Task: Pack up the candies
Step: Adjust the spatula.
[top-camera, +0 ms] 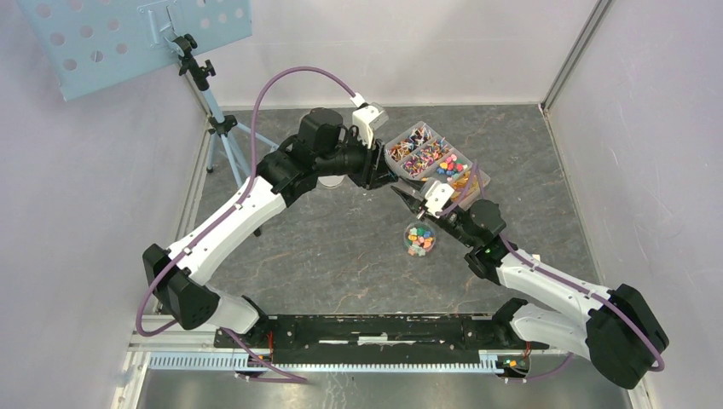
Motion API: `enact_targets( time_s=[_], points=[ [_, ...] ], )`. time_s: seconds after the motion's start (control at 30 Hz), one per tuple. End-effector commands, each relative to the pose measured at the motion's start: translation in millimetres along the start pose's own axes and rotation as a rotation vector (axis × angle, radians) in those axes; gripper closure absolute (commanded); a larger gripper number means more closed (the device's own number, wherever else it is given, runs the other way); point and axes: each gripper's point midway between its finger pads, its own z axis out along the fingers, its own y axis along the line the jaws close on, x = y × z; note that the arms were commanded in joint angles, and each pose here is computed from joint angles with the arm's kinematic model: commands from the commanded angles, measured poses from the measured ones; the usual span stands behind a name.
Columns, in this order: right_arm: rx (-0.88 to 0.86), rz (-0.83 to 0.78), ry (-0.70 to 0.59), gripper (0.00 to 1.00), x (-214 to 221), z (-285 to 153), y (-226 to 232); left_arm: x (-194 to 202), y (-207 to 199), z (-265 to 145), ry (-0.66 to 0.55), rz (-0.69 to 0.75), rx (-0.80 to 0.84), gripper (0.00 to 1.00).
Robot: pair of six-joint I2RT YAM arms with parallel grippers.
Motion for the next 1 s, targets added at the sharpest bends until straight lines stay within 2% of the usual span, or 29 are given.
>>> enact_targets(
  time_s=[0.0, 0.1, 0.17, 0.27, 0.3, 0.33, 0.5, 0.6, 0.63, 0.77, 0.97],
  points=[
    [0.066, 0.01, -0.063, 1.0, -19.7, 3.8, -13.9, -10.0, 0.4, 4.8, -0.051, -0.029, -0.009, 0.52],
    [0.079, 0.013, -0.057, 1.0, -17.6, 4.2, -15.8, -7.6, 0.5, 8.0, -0.055, -0.038, -0.007, 0.57],
    [0.085, 0.012, -0.054, 1.0, -16.6, 4.2, -16.9, -5.9, -0.5, 11.8, -0.068, -0.058, 0.003, 0.72],
    [0.096, 0.011, -0.049, 1.0, -15.6, 3.6, -18.6, -2.1, -3.5, 15.7, -0.074, -0.071, 0.026, 0.88],
    [0.095, 0.011, -0.048, 0.99, -14.9, 3.7, -18.4, -1.8, -1.4, 15.9, -0.079, -0.071, 0.018, 0.95],
    [0.087, 0.013, -0.044, 0.94, -13.7, 3.8, -16.7, -1.7, 0.5, 15.8, -0.084, -0.065, 0.007, 0.98],
    [0.143, 0.079, -0.011, 0.49, -5.7, -8.4, -20.6, -10.1, 24.0, 10.7, -0.117, 0.033, -0.107, 0.98],
    [0.222, 0.126, -0.008, 0.1, -2.0, -29.7, -27.7, -14.8, 48.2, 8.4, -0.118, 0.109, -0.194, 0.98],
    [0.246, 0.127, -0.001, 0.03, 1.3, -35.9, -30.6, -16.4, 56.4, 7.6, -0.117, 0.122, -0.211, 0.98],
    [0.382, 0.125, 0.127, 0.02, 21.9, -53.0, -59.6, -24.7, 83.8, 10.2, -0.118, 0.155, -0.267, 0.98],
    [0.575, 0.323, 0.314, 0.02, 63.6, -72.8, -110.3, -42.9, 109.8, 24.5, -0.185, 0.33, -0.314, 0.98]
  ],
)
